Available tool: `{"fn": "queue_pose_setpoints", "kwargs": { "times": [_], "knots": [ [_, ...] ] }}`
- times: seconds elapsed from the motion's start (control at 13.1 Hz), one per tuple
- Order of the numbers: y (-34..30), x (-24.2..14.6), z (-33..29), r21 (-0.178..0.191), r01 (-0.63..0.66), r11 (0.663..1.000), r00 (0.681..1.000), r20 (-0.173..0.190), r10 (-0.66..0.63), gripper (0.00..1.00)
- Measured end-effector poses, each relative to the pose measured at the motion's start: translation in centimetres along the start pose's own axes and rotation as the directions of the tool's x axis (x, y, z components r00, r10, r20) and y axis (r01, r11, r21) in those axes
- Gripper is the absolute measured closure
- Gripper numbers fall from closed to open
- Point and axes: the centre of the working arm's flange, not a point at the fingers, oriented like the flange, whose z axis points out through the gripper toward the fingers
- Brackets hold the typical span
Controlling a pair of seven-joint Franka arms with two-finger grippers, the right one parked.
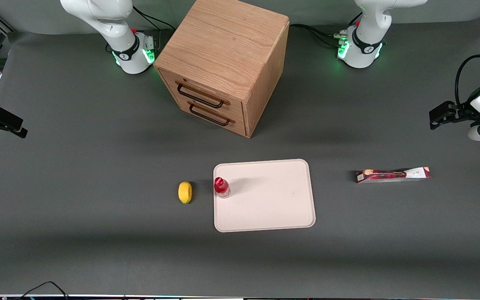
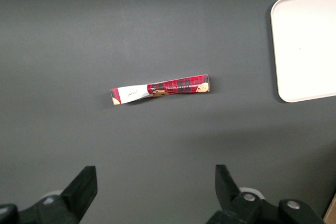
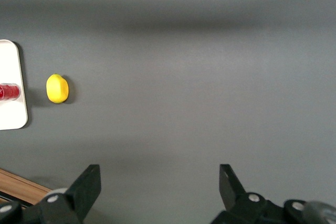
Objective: Place red cookie box on tray
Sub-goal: 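Move the left gripper over the red plaid shortbread box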
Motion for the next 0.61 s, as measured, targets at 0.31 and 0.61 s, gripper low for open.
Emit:
{"fn": "queue_pose_setpoints", "kwargs": {
  "times": [0.31, 0.61],
  "knots": [
    [0.02, 0.05, 0.08, 0.000, 0.000, 1.000, 1.000, 0.002, 0.000, 0.00],
    [0.02, 0.13, 0.29, -0.001, -0.001, 1.000, 1.000, 0.008, 0.001, 0.00]
  ]
}}
